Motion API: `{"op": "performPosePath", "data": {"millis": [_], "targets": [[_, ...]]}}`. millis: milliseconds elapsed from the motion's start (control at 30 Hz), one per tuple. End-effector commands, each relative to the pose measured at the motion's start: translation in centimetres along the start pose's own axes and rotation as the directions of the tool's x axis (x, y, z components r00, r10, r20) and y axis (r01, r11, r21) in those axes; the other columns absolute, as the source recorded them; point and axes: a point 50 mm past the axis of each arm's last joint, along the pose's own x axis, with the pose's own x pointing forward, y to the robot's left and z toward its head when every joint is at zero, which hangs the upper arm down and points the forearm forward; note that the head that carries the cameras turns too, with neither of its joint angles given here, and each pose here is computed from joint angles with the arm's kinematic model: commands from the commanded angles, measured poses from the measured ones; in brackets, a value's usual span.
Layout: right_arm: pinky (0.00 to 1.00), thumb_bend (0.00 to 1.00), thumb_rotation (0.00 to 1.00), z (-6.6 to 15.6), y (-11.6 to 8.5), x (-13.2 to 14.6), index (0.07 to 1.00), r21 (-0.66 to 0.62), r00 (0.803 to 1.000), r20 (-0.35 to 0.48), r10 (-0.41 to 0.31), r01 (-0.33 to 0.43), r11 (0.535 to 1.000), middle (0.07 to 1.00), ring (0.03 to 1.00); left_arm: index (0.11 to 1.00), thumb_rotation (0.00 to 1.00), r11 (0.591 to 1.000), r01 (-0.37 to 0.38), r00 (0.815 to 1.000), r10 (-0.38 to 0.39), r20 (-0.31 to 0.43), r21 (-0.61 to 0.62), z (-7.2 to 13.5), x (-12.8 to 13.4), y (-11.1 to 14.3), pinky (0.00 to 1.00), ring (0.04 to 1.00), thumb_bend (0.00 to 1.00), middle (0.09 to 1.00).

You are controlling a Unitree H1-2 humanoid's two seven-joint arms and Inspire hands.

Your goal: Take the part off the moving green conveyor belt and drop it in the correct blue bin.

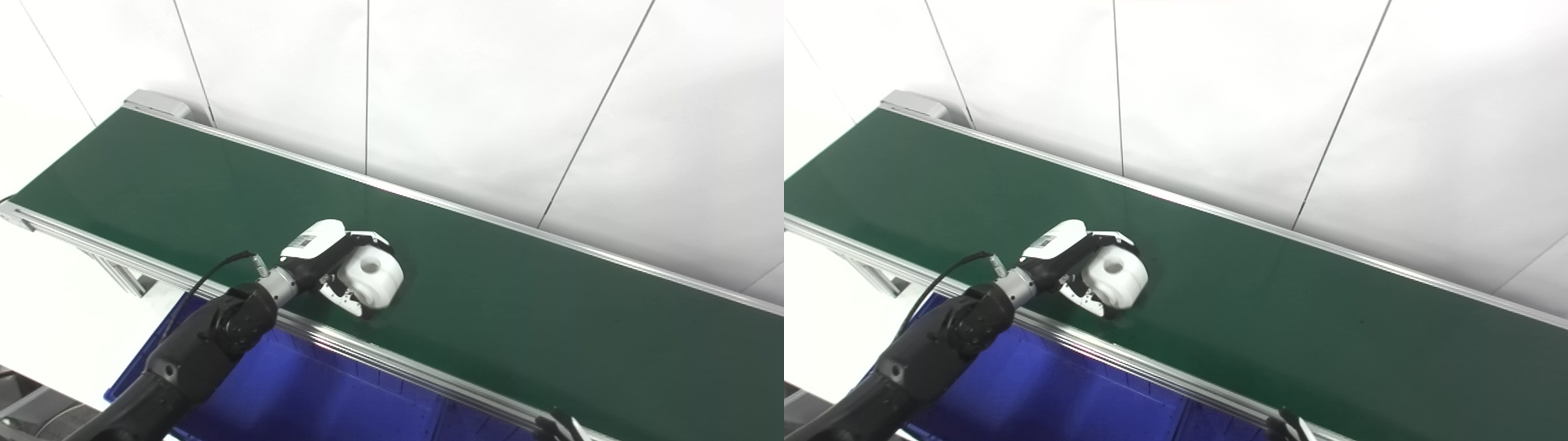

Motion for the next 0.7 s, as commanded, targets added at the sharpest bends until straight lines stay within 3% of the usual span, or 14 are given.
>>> {"op": "performPosePath", "data": {"millis": [0,333,667], "targets": [[0.66,0.68,0.52,1.2,0.0,0.0,0.858,0.025,0.997,0.075,-0.004,0.003,1.000,0.785,0.743,0.512,0.00,0.996,-0.087,0.995,0.086,0.055,0.005,0.7,0.7,1.6,0.43,0.492,0.52,0.479],[0.67,0.69,0.55,2.2,0.2,-0.3,0.863,0.038,0.996,0.091,-0.014,0.010,0.999,0.790,0.749,0.521,0.00,0.984,-0.162,0.981,0.168,0.095,-0.068,1.7,-1.4,2.8,0.40,0.468,0.52,0.459],[0.68,0.76,0.62,4.3,0.8,-0.1,0.847,0.049,0.990,0.131,-0.049,0.043,0.998,0.797,0.753,0.529,0.00,0.955,-0.253,0.935,0.283,0.215,-0.157,4.4,-4.2,5.8,0.37,0.428,0.51,0.453]]}}
